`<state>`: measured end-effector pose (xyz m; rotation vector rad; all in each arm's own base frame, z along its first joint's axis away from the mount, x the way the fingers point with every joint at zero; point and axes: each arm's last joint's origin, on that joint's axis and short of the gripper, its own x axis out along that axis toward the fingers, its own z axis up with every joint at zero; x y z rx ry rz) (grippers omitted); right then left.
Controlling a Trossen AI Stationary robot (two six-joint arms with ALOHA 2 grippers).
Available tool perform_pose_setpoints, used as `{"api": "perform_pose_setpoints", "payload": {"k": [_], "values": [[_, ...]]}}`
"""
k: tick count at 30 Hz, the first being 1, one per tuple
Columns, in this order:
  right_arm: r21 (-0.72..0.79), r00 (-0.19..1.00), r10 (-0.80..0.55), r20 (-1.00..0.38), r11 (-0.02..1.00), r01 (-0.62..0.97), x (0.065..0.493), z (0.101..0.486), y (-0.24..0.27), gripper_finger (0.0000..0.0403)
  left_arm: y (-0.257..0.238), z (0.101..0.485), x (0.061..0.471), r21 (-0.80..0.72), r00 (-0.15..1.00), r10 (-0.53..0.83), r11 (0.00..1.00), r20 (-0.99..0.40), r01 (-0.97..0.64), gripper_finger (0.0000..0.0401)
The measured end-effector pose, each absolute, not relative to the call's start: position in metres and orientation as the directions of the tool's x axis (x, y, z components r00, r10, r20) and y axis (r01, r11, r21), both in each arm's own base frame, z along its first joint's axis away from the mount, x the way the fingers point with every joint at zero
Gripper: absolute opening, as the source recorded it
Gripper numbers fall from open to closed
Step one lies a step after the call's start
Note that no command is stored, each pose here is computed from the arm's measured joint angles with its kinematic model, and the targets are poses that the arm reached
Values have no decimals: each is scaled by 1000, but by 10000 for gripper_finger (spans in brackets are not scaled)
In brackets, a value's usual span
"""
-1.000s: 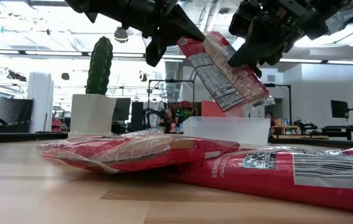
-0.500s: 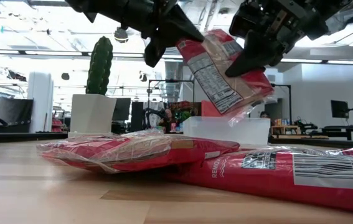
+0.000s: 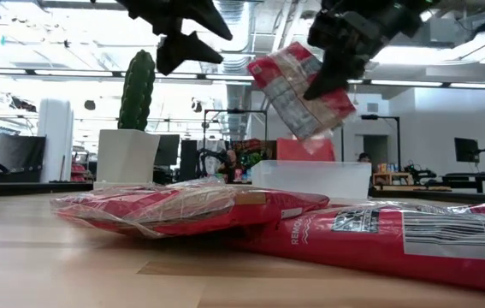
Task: Sort popcorn bags into baskets
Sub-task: Put the popcorn bag into the transparent bin
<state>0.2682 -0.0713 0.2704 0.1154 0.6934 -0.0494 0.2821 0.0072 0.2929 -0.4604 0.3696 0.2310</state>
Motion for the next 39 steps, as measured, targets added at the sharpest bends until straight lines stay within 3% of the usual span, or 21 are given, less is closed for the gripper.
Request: {"api": "perform_pose_setpoints", "payload": {"k": [8, 19, 28, 35, 39], "values": [[-120, 683, -129, -719, 991, 60, 268, 299, -138, 24, 8, 292, 274, -366, 879, 173, 860, -444, -354, 189], [-80, 464, -14, -886, 989, -124, 304, 257, -201, 35, 21, 281, 267, -330, 812, 142, 864, -566, -381, 189], [-107, 227, -56, -972, 970, -218, 322, 225, -221, 53, 33, 279, 265, -305, 799, 153, 869, -582, -389, 189], [-138, 212, -87, -973, 961, -239, 324, 221, -225, 60, 37, 279, 264, -302, 796, 167, 864, -582, -402, 189], [-147, 207, -98, -974, 960, -238, 323, 221, -227, 90, 38, 279, 264, -301, 795, 170, 864, -582, -404, 189]]}}
